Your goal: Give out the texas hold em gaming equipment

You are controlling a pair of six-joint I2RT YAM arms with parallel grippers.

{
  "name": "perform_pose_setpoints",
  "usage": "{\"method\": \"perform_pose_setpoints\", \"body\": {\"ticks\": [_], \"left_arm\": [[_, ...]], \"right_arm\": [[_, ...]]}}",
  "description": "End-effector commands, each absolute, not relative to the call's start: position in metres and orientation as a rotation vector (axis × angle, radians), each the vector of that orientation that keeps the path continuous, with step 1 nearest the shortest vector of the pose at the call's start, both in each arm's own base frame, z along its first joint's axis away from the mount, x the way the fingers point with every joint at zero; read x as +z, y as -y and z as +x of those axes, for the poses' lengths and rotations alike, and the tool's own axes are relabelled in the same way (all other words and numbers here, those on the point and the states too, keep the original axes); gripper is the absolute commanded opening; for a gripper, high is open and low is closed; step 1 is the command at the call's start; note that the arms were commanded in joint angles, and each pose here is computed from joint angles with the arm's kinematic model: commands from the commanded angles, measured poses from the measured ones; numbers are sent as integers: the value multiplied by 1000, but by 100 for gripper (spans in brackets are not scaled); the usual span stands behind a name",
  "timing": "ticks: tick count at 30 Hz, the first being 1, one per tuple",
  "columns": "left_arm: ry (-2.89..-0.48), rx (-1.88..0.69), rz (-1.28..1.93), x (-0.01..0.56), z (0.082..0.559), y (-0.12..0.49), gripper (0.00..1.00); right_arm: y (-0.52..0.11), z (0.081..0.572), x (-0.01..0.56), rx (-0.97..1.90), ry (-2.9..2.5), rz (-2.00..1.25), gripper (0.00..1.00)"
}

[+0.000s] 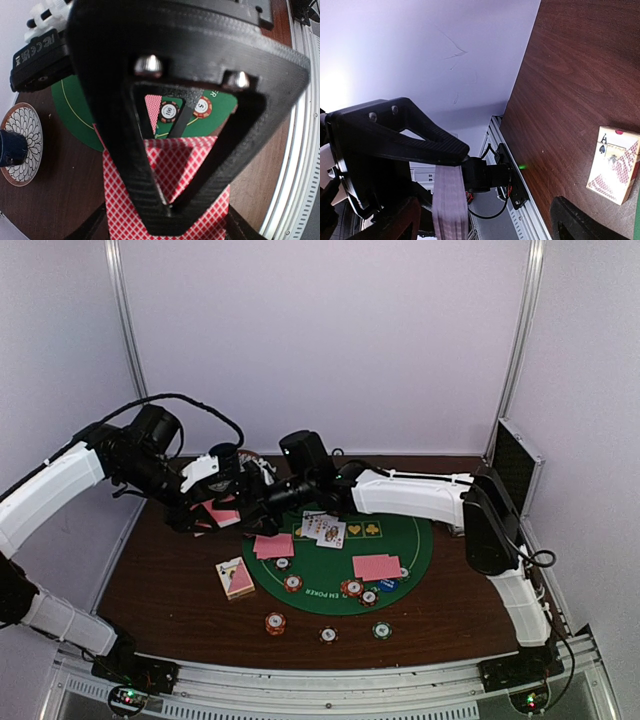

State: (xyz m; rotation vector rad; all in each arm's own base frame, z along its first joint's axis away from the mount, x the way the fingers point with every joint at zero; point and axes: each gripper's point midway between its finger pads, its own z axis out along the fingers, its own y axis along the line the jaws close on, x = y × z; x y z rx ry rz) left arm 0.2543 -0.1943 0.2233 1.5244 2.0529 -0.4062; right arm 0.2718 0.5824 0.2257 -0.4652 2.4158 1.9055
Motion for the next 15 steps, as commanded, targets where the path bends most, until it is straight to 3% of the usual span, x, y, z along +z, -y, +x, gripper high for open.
{"method": "perform_pose_setpoints", "body": {"ticks": [1, 15], "left_arm": [[-1985, -413, 1502, 242, 266, 206, 0], [-1962, -426, 1498, 240, 272, 211, 0]], "right_arm": [[-587, 266, 224, 1903, -2434, -533, 92], [-570, 278, 212, 1770, -2470, -626, 85]]}}
